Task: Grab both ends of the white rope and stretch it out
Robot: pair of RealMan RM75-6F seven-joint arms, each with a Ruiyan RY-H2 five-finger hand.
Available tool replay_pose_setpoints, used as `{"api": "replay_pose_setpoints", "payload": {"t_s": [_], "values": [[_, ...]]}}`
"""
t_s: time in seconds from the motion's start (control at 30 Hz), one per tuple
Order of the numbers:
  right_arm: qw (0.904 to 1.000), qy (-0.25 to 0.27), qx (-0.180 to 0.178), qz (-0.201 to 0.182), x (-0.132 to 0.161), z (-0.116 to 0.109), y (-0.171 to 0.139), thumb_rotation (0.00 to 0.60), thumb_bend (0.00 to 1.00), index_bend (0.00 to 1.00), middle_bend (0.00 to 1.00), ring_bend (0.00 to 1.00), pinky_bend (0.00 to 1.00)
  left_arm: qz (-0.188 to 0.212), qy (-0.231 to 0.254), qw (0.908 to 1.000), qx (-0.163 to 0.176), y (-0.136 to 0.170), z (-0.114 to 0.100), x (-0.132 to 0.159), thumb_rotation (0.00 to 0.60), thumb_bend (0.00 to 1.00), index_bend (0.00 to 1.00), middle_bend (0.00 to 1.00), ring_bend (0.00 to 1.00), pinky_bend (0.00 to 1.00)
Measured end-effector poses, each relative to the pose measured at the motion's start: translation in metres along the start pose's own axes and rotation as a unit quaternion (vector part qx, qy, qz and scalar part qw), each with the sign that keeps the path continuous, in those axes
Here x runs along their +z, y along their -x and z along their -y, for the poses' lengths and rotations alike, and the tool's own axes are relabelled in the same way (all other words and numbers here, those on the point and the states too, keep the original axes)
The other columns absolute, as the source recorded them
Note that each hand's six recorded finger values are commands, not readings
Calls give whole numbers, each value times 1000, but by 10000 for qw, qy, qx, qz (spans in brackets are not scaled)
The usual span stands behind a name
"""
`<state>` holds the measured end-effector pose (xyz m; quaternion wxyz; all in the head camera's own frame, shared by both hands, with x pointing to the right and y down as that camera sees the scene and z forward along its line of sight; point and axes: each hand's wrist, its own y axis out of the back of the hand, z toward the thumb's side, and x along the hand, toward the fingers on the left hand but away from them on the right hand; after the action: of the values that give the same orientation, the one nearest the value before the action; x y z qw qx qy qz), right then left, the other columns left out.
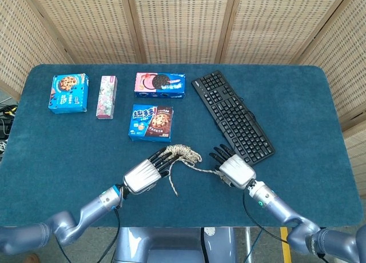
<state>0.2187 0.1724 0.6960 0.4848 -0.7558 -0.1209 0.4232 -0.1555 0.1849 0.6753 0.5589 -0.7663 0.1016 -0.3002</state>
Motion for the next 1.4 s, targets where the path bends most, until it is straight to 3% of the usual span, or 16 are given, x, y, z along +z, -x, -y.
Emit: {"api": "replay_pose_setpoints", "payload": {"t_s": [0.4,0.77,1.4], "values": [[9999,71,103,0,-2,4,7,600,720,617,118,0,0,327,-52,9990,-306,-34,17,21,600,327,516,0,0,0],[9998,171,131,20,-6,10,10,600,721,619,112,0,0,461,-144,9973,-546,-47,36,28,600,350,527,0,0,0],[9995,260,145,38,-10,17,7,600,721,620,111,0,0,457,-106,9966,-679,-53,43,35,600,353,527,0,0,0]]}}
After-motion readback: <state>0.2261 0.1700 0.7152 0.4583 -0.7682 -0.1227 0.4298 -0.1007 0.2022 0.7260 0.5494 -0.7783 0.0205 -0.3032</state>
